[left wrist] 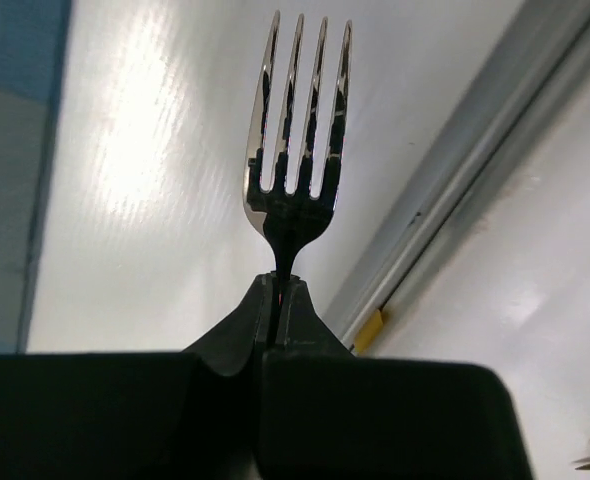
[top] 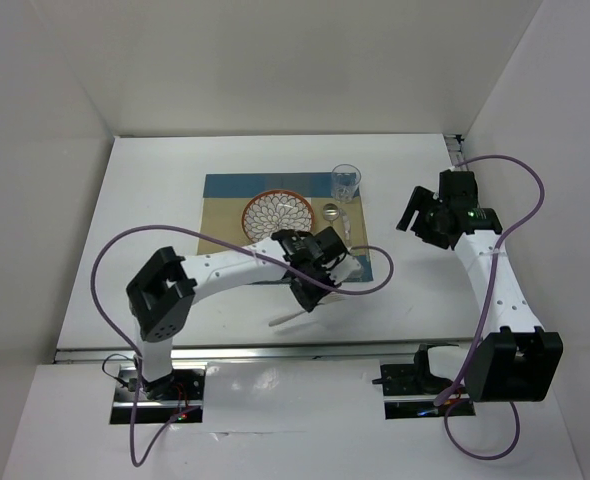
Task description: Set the dinner table for one person
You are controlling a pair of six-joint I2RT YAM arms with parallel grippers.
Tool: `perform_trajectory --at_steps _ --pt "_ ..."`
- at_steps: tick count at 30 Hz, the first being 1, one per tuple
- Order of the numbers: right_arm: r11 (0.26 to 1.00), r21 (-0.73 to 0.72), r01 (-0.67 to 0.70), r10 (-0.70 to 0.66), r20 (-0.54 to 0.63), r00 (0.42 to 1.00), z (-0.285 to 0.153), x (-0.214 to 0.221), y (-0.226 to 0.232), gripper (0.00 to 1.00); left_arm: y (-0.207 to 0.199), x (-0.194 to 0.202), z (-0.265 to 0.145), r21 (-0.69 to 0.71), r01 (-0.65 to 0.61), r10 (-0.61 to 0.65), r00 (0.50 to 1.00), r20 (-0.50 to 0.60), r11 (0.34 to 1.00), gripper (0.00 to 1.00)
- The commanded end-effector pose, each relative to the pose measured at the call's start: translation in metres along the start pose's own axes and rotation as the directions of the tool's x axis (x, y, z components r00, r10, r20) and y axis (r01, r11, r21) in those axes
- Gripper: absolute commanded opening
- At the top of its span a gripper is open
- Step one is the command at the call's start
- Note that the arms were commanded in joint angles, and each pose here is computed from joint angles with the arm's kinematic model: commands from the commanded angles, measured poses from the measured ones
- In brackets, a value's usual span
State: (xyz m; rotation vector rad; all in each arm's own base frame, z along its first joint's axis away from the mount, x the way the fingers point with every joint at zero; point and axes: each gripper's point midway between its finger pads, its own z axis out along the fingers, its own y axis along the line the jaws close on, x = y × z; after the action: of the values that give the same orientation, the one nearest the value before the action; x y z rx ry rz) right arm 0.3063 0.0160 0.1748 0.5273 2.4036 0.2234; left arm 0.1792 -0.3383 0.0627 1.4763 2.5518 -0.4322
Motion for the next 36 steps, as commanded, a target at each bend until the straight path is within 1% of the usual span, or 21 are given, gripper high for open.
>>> perform_trajectory --at_steps 1,5,7,8,9,11,12,13,14,15,16,18,19,23,25,26,31,32,33,34,36 --pt "1.0 -0.002 0.008 -0.008 0.023 1.0 -0.005 -0.007 0.0 0.79 -0.013 -0.027 -0.06 0.022 -0.03 0.027 0.988 0.153 0.999 0.0" --pt "1.0 0.002 0.008 -0.008 0.015 1.0 -0.003 -0.004 -0.002 0.79 -0.004 -0.04 -0.078 -0.031 0.023 -0.016 0.977 0.212 0.999 0.0" --pt "1.0 0.002 0.008 -0.008 0.015 1.0 -0.003 -0.004 -0.002 0.79 0.013 -0.044 -0.089 -0.091 0.102 -0.079 0.971 0.227 0.991 0.0" --pt "1.0 0.002 0.008 -0.008 0.015 1.0 -0.003 -0.004 -0.002 0.79 0.03 -0.046 -0.099 -0.119 0.161 -0.128 0.961 0.244 0.98 0.0" --pt "1.0 0.005 0.018 -0.018 0.006 1.0 -0.004 -0.002 -0.003 0.79 0.046 -0.047 -0.11 -0.171 0.21 -0.159 0.949 0.27 0.962 0.0" --pt "1.0 0.01 0.019 -0.019 0.018 1.0 -0.006 -0.003 -0.004 0.79 0.074 -0.046 -0.127 -0.218 0.327 -0.251 0.915 0.316 0.919 0.0" --pt "1.0 0.01 0.019 -0.019 0.018 1.0 -0.008 -0.004 -0.003 0.79 0.107 -0.039 -0.142 -0.275 0.416 -0.314 0.884 0.347 0.867 0.0" --pt "1.0 0.01 0.019 -0.019 0.018 1.0 -0.008 -0.004 -0.003 0.79 0.124 -0.034 -0.151 -0.295 0.488 -0.372 0.851 0.372 0.822 0.0" --pt "1.0 0.007 0.019 -0.019 0.027 0.999 -0.01 -0.005 -0.003 0.79 0.157 -0.023 -0.167 -0.332 0.578 -0.438 0.8 0.41 0.746 0.0" --pt "1.0 0.007 0.019 -0.019 0.027 0.999 -0.01 -0.005 -0.003 0.79 0.171 -0.019 -0.171 -0.336 0.606 -0.461 0.782 0.42 0.721 0.0" --pt "1.0 0.007 0.019 -0.019 0.027 0.999 -0.01 -0.005 -0.003 0.79 0.189 -0.012 -0.176 -0.359 0.648 -0.49 0.752 0.442 0.671 0.0" --pt "1.0 0.002 0.019 -0.019 0.015 1.0 -0.009 -0.001 -0.003 0.79 0.217 -0.004 -0.175 -0.374 0.698 -0.538 0.712 0.451 0.611 0.0" --pt "1.0 -0.007 0.019 -0.019 0.011 1.0 -0.009 -0.001 -0.001 0.79 0.239 0.007 -0.179 -0.372 0.745 -0.582 0.666 0.467 0.554 0.0" --pt "1.0 -0.007 0.019 -0.019 0.011 1.0 -0.009 -0.001 -0.001 0.79 0.286 0.029 -0.163 -0.375 0.809 -0.673 0.586 0.452 0.453 0.0" --pt "1.0 0.002 0.019 -0.019 0.015 1.0 -0.009 -0.001 -0.003 0.79 0.305 0.039 -0.146 -0.37 0.836 -0.719 0.542 0.435 0.406 0.0" --pt "1.0 0.005 0.018 -0.018 0.006 1.0 -0.009 0.001 -0.004 0.79 0.309 0.041 -0.138 -0.362 0.84 -0.73 0.535 0.425 0.405 0.0" --pt "1.0 0.002 0.019 -0.019 0.015 1.0 -0.011 -0.003 -0.002 0.79 0.334 0.052 -0.106 -0.341 0.878 -0.787 0.461 0.411 0.337 0.0" --pt "1.0 0.007 0.012 -0.012 0.017 1.0 -0.011 -0.004 -0.005 0.79 0.337 0.046 -0.1 -0.321 0.882 -0.784 0.46 0.418 0.346 0.0" --pt "1.0 0.019 0.011 -0.011 0.013 1.0 -0.011 -0.002 -0.007 0.79 0.34 0.052 -0.085 -0.314 0.885 -0.807 0.449 0.383 0.344 0.0" --pt "1.0 0.019 0.02 -0.02 0.012 1.0 -0.011 -0.002 -0.007 0.79 0.342 0.052 -0.082 -0.317 0.884 -0.811 0.449 0.375 0.343 0.0" --pt "0.999 0.03 0.02 -0.021 0.015 1.0 -0.013 -0.004 -0.009 0.82 0.344 0.054 -0.073 -0.325 0.882 -0.82 0.449 0.356 0.342 0.0"
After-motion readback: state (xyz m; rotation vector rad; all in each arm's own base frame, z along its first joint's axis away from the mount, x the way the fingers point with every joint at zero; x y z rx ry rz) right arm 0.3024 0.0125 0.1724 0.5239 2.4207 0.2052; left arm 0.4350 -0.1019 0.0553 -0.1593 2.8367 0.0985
